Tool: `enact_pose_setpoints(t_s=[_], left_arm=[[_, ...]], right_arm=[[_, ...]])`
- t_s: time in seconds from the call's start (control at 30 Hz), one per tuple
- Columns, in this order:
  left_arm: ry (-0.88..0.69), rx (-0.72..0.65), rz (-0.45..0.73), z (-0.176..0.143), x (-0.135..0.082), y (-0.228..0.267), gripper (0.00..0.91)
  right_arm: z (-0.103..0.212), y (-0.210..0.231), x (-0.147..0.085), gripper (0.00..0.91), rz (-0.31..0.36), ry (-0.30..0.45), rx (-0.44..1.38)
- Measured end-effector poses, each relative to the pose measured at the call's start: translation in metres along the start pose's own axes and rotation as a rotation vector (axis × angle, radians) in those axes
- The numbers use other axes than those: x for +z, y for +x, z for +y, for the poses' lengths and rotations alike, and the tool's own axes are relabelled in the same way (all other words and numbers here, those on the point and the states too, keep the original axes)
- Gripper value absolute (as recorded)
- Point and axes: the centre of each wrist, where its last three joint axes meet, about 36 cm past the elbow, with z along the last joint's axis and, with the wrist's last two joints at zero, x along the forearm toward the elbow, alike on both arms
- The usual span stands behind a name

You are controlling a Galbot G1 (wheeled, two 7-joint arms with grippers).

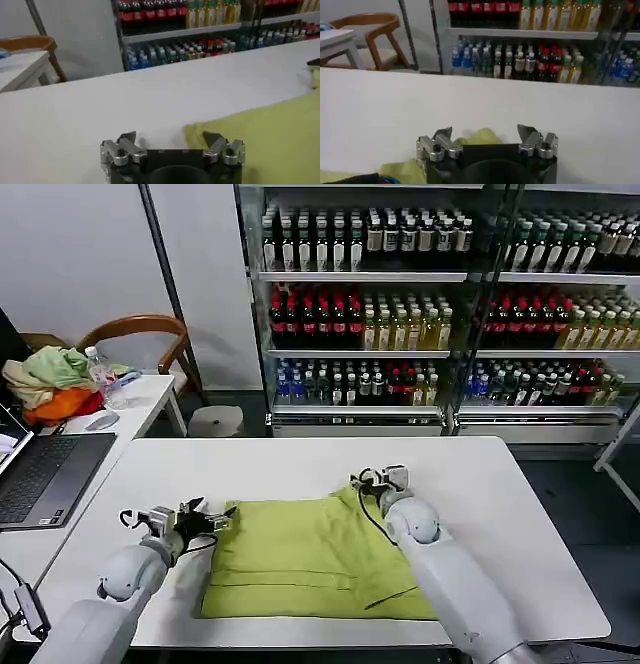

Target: Fold and organize the clothes.

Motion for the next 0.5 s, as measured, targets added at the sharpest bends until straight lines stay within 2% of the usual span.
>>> enact_pose_setpoints(t_s=[0.03,0.5], left_arm=[[0.000,0.000,0.001,0.0003,-0.0002,-0.0015,0.040],[0.003,0.023,0.008,0.0018,0.0033,-0.0104,0.040]], right_arm=[[0.0006,-0.0010,0.0005,0.000,0.003,0.001,-0.001],[0.0019,-0.0081,0.0026,0.000,0.021,-0.003,-0.011]])
